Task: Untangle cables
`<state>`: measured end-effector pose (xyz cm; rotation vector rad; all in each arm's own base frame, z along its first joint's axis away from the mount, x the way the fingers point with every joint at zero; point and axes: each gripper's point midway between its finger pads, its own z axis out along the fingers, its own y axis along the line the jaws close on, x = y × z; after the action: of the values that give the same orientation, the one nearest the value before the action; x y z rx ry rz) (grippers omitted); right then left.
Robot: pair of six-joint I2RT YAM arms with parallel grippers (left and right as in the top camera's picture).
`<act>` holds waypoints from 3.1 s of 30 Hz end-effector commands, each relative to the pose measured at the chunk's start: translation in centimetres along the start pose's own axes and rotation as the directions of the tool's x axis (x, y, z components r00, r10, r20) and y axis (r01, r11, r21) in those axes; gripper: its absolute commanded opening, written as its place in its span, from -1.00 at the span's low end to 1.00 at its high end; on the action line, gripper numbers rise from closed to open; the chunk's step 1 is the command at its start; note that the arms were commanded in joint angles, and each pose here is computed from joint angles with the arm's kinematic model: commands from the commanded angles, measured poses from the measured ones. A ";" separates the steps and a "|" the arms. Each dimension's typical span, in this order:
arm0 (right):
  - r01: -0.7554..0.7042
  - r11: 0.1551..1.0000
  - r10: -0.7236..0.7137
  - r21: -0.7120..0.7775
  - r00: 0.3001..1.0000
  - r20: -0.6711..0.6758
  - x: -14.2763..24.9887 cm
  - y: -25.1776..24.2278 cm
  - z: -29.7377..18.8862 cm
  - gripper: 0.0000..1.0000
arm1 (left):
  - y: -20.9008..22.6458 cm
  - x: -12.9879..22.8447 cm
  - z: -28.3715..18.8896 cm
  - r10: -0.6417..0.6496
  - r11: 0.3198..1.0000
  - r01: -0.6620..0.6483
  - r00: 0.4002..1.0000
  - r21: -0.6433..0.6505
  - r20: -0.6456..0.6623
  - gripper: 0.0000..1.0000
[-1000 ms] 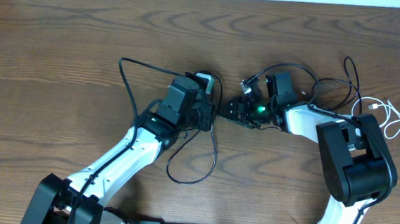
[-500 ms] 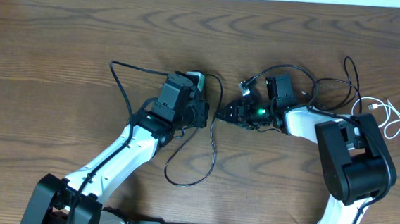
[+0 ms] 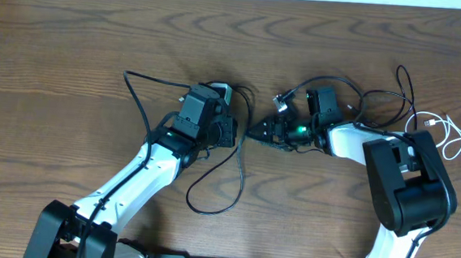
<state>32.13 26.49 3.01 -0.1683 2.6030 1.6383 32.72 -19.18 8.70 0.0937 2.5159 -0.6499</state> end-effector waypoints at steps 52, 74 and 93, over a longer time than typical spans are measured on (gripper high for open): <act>-0.109 0.816 -0.016 0.567 0.977 0.212 0.5 -9.0 3.0 0.01 | 14.7 4.4 -4.3 -0.090 0.845 -0.020 0.980 -0.535 -0.178 -0.26; -0.145 0.782 -0.025 0.606 0.964 0.264 0.1 -9.5 2.5 0.03 | 14.8 4.7 -4.4 -0.096 0.842 -0.022 0.977 -0.539 -0.189 -0.17; -0.162 0.750 -0.027 0.641 0.961 0.275 0.1 -10.1 1.9 0.23 | 15.3 6.3 -4.2 -0.155 0.830 0.026 0.970 -0.557 -0.187 -0.15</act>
<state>35.93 29.43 0.91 0.0304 2.5988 0.9366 28.85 -4.77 2.76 -0.1520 2.8201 0.0494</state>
